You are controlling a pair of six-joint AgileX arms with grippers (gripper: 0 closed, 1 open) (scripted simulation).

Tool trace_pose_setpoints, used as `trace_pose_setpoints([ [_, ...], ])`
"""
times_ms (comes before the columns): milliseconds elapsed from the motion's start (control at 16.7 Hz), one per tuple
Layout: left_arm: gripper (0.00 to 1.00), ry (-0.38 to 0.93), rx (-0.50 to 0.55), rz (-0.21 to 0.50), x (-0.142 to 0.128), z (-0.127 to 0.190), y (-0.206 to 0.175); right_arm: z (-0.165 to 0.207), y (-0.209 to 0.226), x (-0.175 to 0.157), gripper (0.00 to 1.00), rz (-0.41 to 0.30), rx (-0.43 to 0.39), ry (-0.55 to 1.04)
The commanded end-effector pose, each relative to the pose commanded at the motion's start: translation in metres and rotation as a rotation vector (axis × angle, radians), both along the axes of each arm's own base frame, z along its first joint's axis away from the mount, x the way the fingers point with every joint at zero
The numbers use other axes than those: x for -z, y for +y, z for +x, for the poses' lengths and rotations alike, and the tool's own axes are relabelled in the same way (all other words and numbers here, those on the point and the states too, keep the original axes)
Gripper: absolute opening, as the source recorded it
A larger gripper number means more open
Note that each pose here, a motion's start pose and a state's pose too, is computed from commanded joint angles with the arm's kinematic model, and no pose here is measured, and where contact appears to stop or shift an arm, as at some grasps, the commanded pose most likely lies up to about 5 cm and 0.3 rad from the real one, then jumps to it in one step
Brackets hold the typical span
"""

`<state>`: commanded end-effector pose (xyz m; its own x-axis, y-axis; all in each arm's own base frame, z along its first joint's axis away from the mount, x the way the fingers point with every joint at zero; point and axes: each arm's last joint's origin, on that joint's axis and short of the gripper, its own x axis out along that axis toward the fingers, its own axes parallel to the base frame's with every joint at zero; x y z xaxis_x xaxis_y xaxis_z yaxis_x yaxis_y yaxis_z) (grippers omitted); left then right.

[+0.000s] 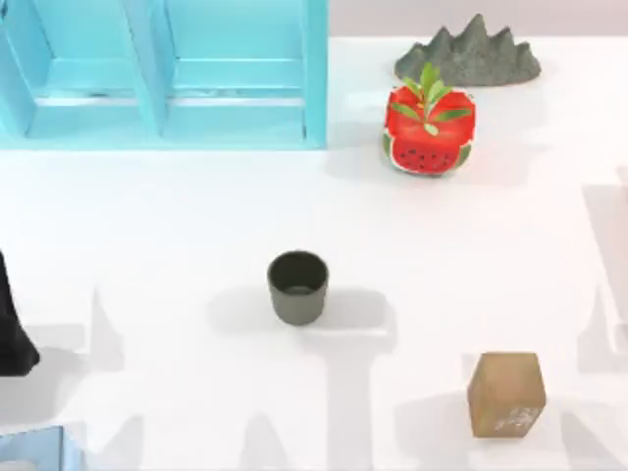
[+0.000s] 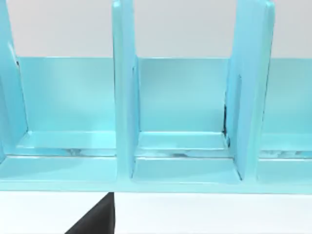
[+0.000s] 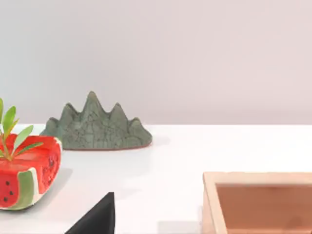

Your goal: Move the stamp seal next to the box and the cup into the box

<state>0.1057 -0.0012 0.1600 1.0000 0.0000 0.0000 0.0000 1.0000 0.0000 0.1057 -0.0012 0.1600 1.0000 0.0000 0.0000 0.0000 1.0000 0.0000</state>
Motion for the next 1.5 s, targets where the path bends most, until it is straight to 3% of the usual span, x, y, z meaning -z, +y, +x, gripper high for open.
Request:
trace_pose_setpoints([
  [240,1.00,0.000,0.000,0.000,0.000,0.000,0.000,0.000,0.002,-0.005,1.00,0.017,-0.017,0.033],
  [420,1.00,0.000,0.000,0.000,0.000,0.000,0.000,0.003,0.009,-0.023,1.00,0.073,-0.075,0.160],
  [660,1.00,0.000,0.000,0.000,0.000,0.000,0.000,0.021,0.028,-0.053,1.00,0.156,-0.164,0.486],
  [840,1.00,0.000,0.000,0.000,0.000,0.000,0.000,0.048,0.053,-0.066,1.00,0.181,-0.188,0.804],
  [1200,1.00,0.000,0.000,0.000,0.000,0.000,0.000,0.101,0.122,-0.063,1.00,0.107,-0.102,1.343],
  [1500,1.00,0.000,0.000,0.000,0.000,0.000,0.000,0.118,0.165,-0.054,1.00,0.026,-0.011,1.547],
])
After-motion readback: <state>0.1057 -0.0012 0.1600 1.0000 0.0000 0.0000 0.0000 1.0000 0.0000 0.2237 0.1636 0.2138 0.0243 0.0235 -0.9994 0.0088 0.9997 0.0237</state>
